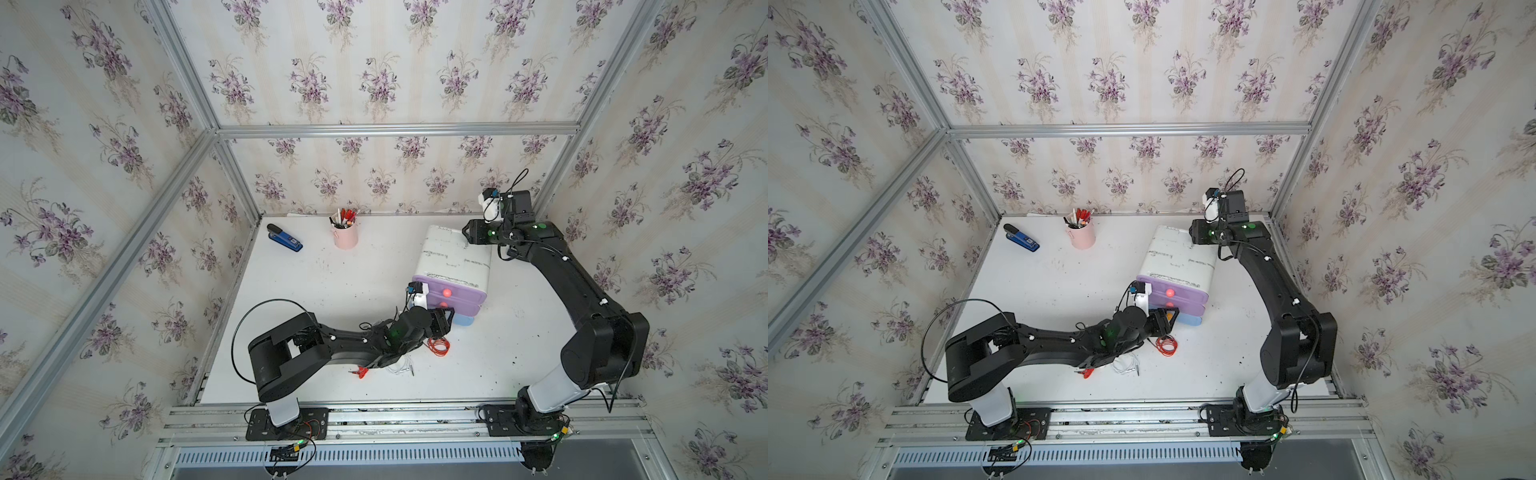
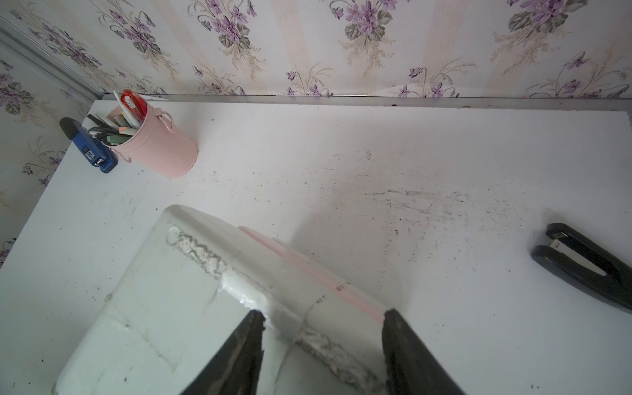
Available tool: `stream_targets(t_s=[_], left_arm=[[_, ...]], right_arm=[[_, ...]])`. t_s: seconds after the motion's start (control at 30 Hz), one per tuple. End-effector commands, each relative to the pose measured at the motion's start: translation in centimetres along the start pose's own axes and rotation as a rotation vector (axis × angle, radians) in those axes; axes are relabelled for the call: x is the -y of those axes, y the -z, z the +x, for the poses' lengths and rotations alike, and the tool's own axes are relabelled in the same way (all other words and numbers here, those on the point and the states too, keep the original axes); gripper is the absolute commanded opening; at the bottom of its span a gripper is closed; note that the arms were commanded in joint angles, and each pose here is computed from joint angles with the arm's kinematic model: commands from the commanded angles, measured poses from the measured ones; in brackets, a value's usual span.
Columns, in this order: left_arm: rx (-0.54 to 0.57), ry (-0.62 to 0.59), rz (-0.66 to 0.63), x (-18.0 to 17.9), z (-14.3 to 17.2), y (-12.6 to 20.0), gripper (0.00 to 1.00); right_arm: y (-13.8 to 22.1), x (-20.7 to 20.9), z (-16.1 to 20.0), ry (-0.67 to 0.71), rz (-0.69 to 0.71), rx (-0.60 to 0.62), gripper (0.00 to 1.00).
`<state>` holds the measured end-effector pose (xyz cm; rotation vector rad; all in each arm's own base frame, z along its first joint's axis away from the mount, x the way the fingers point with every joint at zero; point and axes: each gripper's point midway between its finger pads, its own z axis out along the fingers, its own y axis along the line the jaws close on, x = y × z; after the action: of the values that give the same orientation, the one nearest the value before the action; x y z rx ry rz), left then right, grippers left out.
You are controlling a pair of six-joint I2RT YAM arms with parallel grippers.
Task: Place the wired earphones into the drawer by color
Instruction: Open the drawer in the storage box.
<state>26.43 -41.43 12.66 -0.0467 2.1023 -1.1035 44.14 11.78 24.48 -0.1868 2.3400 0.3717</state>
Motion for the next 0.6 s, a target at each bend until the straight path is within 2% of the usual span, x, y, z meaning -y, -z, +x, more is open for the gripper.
stream_targets(t_s=[0.0,0.03,0.27,0.57], left_arm=[[0.024,0.002,-0.024,-0.34,-0.79,-0.14,0.56],[0.024,-0.002,-0.032,-0.43,-0.89,-0.15,0.51],[0.025,-0.013,-0.058,-0.49,-1.31,-0.10,0.39],[-0.009,-0.043,-0.095,-0.89,-1.08,-0.17,0.16]], right_arm=[[-0.02,0.34,2.15,-0.016,0.013,-0.080,0.59],[0.00,0.33,2.16,-0.015,0.013,-0.079,0.59],[0.01,0.38,2.41,-0.007,0.014,-0.083,0.59],[0.07,0.29,2.38,-0.008,0.010,-0.082,0.59]])
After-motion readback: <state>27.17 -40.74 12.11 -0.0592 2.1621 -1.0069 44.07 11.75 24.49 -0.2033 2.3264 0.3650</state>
